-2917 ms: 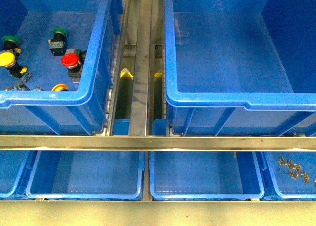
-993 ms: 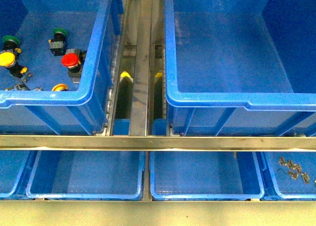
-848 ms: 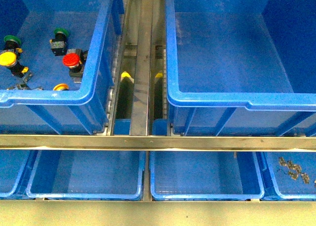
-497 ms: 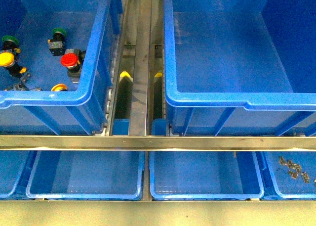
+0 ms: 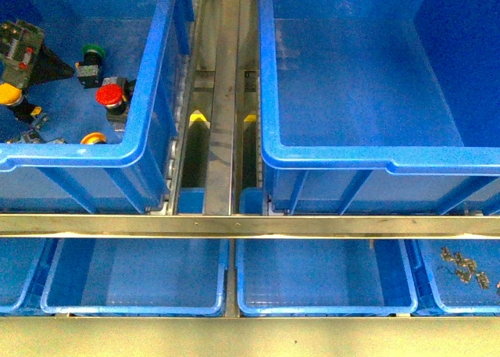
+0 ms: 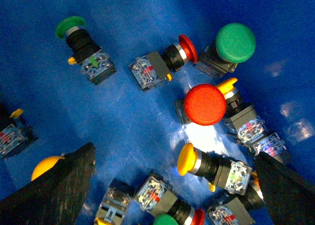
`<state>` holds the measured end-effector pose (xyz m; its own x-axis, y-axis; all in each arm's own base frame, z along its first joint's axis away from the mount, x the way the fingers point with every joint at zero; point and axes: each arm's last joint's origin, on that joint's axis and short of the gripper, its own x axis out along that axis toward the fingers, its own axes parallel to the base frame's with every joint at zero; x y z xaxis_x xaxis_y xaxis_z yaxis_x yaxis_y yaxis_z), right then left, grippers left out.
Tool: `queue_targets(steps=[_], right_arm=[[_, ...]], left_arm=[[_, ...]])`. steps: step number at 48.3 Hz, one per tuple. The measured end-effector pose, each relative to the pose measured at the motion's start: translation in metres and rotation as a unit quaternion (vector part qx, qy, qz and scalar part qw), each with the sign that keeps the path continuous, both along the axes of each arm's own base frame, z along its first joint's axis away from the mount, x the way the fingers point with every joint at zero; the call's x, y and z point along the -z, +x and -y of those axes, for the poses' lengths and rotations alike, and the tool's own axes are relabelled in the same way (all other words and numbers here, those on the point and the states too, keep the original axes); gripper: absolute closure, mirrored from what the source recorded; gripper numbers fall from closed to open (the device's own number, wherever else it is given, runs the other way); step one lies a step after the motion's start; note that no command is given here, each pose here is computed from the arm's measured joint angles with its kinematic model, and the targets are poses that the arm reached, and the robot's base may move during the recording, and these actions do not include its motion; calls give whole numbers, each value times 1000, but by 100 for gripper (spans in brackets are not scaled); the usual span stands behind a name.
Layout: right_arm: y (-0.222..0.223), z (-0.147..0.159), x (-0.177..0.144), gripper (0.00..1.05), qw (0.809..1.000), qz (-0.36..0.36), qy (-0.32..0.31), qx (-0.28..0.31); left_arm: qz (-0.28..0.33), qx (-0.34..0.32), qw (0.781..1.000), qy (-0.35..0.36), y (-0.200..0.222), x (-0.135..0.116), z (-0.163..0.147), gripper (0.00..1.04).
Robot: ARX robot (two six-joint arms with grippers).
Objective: Pick red and yellow buttons and place in box
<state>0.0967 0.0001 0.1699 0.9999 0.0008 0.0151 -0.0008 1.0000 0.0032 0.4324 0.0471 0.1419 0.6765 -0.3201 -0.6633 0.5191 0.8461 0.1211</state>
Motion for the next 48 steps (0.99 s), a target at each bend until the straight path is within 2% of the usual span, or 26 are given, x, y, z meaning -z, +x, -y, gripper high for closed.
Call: queue_targets(steps=[12, 48], right_arm=[[0, 0, 0, 6, 1000, 0, 0, 0], [0, 0, 0, 6, 1000, 0, 0, 0]], left_arm=[[-36, 49, 998, 17, 19, 34, 9, 8], [-49, 129, 990, 32, 57, 68, 41, 8]])
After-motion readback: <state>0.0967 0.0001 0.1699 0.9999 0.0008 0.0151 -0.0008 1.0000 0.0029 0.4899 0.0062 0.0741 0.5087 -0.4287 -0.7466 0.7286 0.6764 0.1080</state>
